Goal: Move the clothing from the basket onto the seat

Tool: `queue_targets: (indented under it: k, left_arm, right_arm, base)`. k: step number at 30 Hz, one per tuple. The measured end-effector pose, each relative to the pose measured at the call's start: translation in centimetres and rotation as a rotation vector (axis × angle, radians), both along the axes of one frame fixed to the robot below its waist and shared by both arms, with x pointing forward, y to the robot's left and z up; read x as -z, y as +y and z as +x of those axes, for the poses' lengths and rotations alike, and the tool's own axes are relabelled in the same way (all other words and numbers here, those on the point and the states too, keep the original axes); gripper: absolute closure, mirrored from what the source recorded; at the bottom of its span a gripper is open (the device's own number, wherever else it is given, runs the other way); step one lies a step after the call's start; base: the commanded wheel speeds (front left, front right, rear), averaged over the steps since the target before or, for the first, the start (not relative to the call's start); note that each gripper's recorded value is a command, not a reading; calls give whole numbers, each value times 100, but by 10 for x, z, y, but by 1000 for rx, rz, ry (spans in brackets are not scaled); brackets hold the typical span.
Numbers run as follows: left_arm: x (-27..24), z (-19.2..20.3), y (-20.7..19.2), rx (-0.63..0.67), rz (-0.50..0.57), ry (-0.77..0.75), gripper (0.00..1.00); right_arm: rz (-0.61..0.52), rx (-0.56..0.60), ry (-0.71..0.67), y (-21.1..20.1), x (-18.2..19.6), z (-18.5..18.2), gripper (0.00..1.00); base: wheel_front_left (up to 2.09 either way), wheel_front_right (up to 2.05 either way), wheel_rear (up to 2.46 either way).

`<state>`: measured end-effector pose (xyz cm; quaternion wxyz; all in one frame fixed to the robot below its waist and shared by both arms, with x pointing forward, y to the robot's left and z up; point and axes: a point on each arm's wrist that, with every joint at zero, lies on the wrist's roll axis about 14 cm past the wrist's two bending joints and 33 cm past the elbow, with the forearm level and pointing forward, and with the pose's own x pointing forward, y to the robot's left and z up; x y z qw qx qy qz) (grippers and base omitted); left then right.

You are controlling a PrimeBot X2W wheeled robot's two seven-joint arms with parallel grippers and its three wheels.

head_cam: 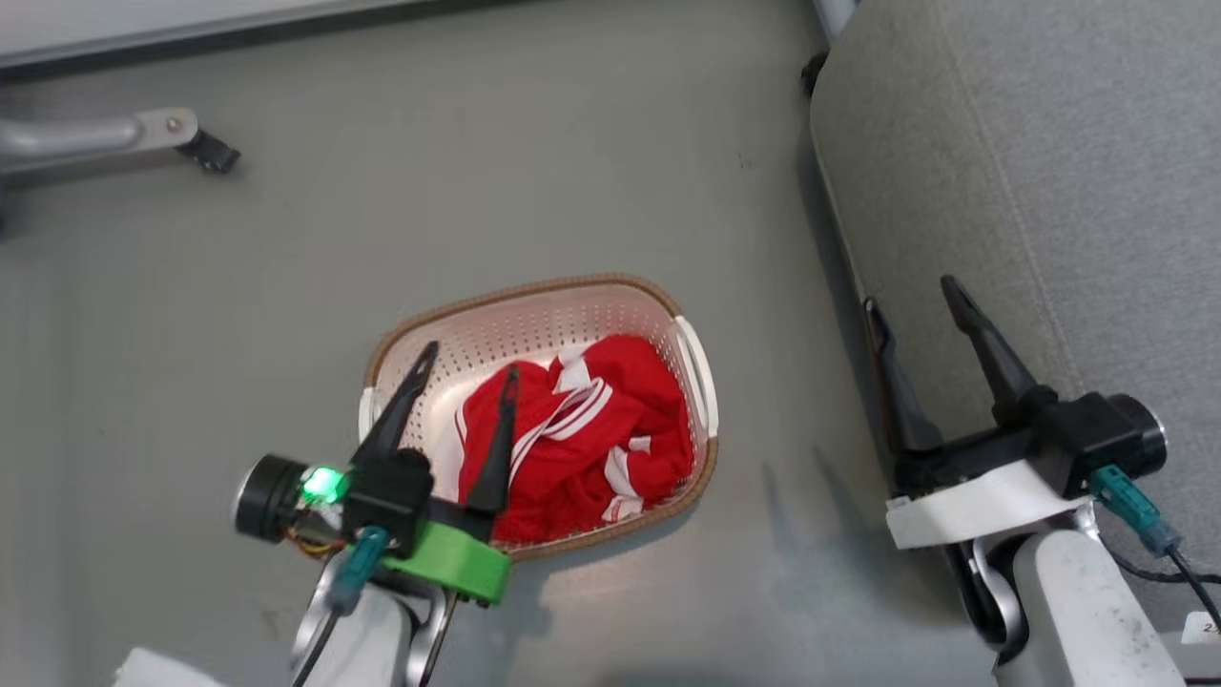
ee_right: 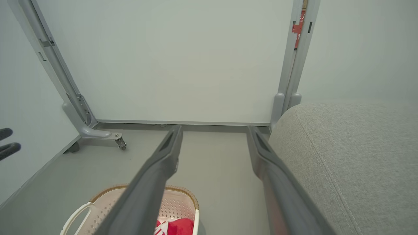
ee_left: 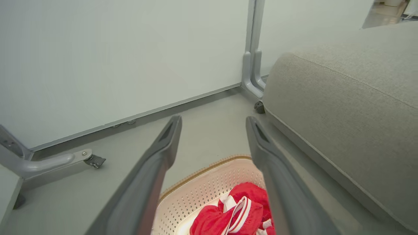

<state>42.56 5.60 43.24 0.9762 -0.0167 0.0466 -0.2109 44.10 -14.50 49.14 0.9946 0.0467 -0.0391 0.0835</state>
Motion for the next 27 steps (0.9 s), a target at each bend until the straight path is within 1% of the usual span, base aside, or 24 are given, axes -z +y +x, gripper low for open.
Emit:
queue_targets:
  k: [5, 8, 13, 15, 19, 23, 27]
  left_arm:
    - [43, 19, -35, 167, 60, 70, 0]
    - [73, 28, -50, 270, 122, 111, 0]
    - [138, 29, -66, 460, 256, 208, 0]
    - [162, 29, -67, 517, 308, 243, 0]
    - [218, 18, -62, 627, 416, 348, 0]
    - [263, 14, -52, 699, 510, 437, 0]
    - [298, 12, -46, 736, 573, 510, 0]
  right_arm:
    - [-22, -1, 34, -1, 25, 24, 0]
    - [-29, -17, 45, 5, 38, 38, 0]
    - [-29, -13, 69, 3, 65, 59, 0]
    - [-27, -10, 87, 2, 78, 65, 0]
    - [-10, -3, 137, 0, 109, 71, 0]
    - [15, -3, 196, 1, 140, 73, 0]
    - [30, -7, 249, 2, 165, 71, 0]
  base:
    - [0, 0, 0]
    - [0, 0, 0]
    - [0, 0, 0]
    - [0, 0, 0]
    - [0, 0, 0]
    - [0, 0, 0]
    - [0, 0, 0]
